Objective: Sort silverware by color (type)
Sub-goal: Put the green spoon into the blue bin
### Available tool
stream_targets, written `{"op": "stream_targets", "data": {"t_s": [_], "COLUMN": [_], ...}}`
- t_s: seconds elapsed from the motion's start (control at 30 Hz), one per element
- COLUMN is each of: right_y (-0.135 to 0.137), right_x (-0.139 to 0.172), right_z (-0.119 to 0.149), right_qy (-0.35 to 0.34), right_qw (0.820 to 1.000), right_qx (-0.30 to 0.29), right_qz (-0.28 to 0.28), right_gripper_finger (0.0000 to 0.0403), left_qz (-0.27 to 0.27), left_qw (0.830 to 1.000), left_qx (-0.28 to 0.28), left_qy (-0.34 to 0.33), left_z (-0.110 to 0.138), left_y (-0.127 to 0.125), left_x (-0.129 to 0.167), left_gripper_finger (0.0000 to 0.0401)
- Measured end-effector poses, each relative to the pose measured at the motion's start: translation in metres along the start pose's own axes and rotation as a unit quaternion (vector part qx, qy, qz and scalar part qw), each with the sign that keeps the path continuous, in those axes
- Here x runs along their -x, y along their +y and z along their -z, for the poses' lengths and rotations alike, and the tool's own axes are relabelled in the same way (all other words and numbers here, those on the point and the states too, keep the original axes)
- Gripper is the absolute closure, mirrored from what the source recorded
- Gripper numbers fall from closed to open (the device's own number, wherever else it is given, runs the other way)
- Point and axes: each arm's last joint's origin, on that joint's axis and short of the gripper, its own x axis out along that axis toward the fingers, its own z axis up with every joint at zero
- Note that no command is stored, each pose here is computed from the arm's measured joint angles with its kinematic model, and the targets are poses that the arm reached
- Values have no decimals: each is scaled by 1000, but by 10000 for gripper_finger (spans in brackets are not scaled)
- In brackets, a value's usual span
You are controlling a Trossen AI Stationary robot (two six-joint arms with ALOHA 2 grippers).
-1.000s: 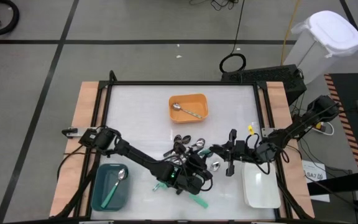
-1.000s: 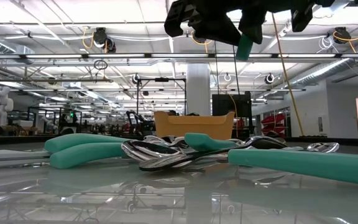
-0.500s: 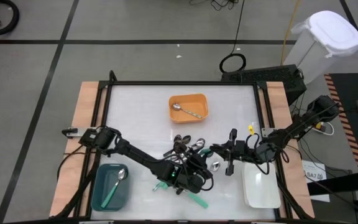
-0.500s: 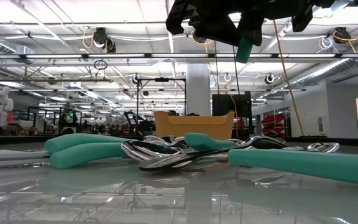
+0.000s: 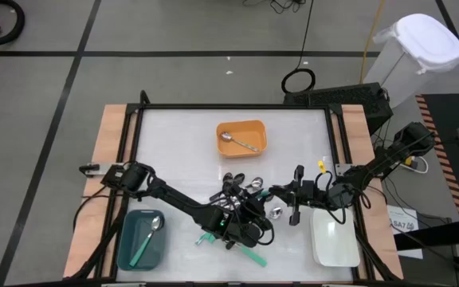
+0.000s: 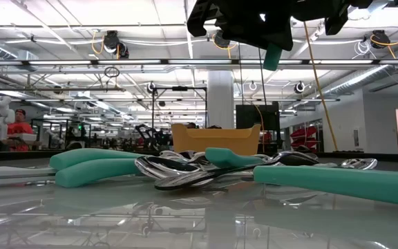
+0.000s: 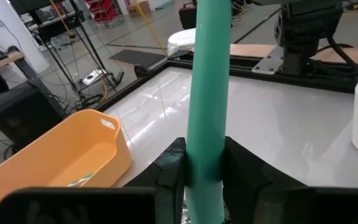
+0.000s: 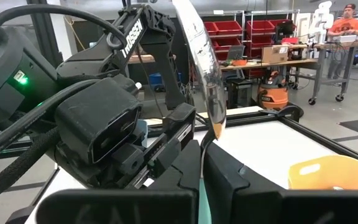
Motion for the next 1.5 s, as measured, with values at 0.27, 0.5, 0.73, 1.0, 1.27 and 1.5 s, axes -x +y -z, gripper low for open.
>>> {"op": "stream_targets", "data": {"t_s": [0.27, 0.5, 0.73, 1.0, 1.27, 1.5], "right_y": [0, 0, -1, -1, -1, -3], "right_x": [0, 0, 0, 1, 1, 3], "right_z": [1, 3, 5, 4, 5, 5], "right_qy": [4, 12, 20, 18, 26, 35], "right_qw": [1000, 1000, 1000, 1000, 999, 998], "right_qx": [4, 11, 20, 22, 36, 47], "right_qz": [-1, 1, 3, 4, 3, 3], "right_gripper_finger": [383, 321, 264, 234, 219, 215], "left_qz": [5, 12, 15, 14, 21, 43], "left_qw": [1000, 1000, 1000, 999, 997, 986], "left_qx": [-11, -12, 5, 11, 35, 90], "left_qy": [1, 3, 13, 40, 68, 137], "left_z": [2, 8, 9, 8, -6, -15], "left_y": [-3, -9, -8, 3, 22, 49], "left_x": [6, 24, 37, 46, 67, 113], "left_gripper_finger": [326, 337, 344, 352, 352, 352]}}
